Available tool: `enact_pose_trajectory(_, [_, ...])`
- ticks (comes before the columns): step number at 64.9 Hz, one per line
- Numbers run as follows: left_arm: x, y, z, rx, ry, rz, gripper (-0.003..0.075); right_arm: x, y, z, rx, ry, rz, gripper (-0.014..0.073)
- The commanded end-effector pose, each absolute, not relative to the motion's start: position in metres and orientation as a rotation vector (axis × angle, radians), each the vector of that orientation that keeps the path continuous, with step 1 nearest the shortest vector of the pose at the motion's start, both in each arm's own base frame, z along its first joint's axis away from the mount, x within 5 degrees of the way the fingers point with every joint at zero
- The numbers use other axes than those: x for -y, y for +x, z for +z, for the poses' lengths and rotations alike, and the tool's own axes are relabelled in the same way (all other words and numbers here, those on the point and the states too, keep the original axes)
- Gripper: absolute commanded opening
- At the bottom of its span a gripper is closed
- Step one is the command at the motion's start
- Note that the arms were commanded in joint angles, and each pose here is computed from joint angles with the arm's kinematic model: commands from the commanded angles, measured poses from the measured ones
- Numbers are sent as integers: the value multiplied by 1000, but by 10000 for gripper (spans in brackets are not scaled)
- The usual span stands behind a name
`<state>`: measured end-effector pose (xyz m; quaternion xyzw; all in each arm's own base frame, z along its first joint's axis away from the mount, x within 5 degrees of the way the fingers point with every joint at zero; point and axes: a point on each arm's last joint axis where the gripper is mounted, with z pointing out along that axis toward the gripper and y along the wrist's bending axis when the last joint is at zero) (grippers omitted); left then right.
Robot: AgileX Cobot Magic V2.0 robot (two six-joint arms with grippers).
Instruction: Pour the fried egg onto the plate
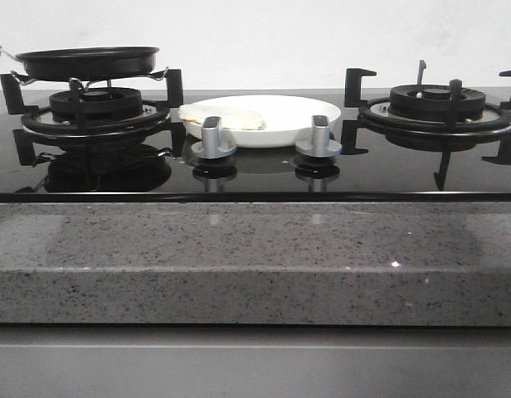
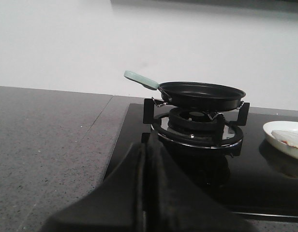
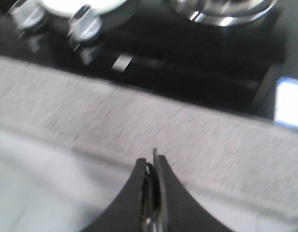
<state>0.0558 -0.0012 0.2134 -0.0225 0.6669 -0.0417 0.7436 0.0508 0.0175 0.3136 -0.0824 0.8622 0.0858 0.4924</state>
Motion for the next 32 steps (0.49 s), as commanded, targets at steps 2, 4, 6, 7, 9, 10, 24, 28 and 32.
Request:
enact_pose_trajectory(2, [1, 53, 220, -1369, -58, -99, -19, -13, 55, 315, -1891, -153, 143, -66])
enact_pose_trajectory(4, [1, 53, 220, -1369, -58, -99, -19, -12, 55, 308, -1857, -131, 129, -66])
enact_pose_trajectory(6, [1, 53, 220, -1369, -58, -99, -19, -10, 55, 302, -1831, -113, 118, -66])
enact_pose_trajectory(7, [1, 53, 220, -1369, -58, -99, -19, -10, 54, 299, -1819, -104, 112, -66])
enact_pose_trajectory(9, [1, 53, 220, -1369, -58, -99, -19, -8, 54, 290, -1793, -81, 97, -66])
enact_pose_trajectory(10, [1, 53, 220, -1369, -58, -99, -19, -8, 53, 287, -1783, -73, 91, -66])
enact_pose_trajectory(24, [1, 53, 220, -1369, -58, -99, -19, -3, 50, 236, -1684, 6, 29, -66])
enact_pose_trajectory(28, [1, 53, 220, -1369, -58, -99, -19, -1, 52, 226, -1648, 24, 13, -66])
enact_pose_trajectory(32, [1, 53, 220, -1369, -58, -99, -19, 1, 54, 215, -1618, 41, -2, -66])
